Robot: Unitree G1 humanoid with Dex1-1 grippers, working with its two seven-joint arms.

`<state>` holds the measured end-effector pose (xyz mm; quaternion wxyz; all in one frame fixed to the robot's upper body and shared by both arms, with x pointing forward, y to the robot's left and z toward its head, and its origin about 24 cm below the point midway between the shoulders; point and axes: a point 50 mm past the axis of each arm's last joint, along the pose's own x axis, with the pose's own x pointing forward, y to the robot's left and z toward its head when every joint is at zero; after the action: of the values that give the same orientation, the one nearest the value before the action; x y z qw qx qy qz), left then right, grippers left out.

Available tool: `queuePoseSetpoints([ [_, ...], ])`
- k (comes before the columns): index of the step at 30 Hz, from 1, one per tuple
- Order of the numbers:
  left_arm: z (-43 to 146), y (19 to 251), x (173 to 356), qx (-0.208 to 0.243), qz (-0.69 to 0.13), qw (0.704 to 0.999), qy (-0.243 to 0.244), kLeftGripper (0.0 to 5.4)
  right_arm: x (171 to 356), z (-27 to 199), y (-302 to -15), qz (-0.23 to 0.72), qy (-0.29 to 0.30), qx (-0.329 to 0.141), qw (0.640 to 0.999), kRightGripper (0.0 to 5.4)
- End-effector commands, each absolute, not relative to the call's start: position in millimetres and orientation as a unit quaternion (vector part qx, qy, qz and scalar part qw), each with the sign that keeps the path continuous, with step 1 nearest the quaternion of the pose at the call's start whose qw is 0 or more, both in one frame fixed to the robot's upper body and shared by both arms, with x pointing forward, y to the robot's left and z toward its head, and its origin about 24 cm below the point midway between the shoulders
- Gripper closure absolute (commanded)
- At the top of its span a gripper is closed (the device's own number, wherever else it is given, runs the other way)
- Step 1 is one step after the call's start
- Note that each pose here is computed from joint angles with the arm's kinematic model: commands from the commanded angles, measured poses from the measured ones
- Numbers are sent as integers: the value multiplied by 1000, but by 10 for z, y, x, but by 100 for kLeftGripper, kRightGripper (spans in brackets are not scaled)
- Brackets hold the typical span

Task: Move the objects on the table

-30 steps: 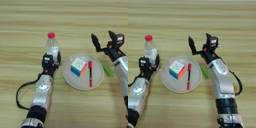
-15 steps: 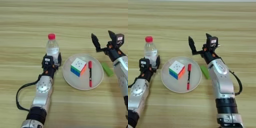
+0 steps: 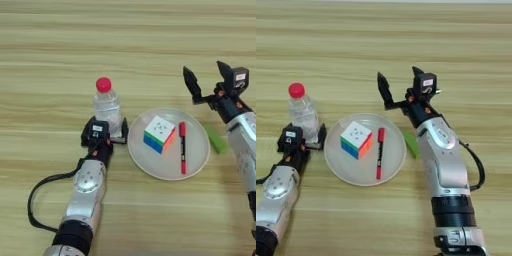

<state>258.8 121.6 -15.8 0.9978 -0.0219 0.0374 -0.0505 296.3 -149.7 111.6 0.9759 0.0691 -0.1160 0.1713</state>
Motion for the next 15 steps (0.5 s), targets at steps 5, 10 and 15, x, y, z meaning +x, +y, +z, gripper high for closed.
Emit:
queuePoseSetpoints([
  [5,-294,1201,2496,-21,-46,996,73,1,2978,1148,-1481,174,-122,64,975,0],
  [10,-212,1211,2508,-19,-41,998,43,1,2981,1145,-1479,174,-121,64,975,0],
  [15,-163,1217,2515,-21,-40,999,26,1,2984,1140,-1478,175,-121,63,975,0],
])
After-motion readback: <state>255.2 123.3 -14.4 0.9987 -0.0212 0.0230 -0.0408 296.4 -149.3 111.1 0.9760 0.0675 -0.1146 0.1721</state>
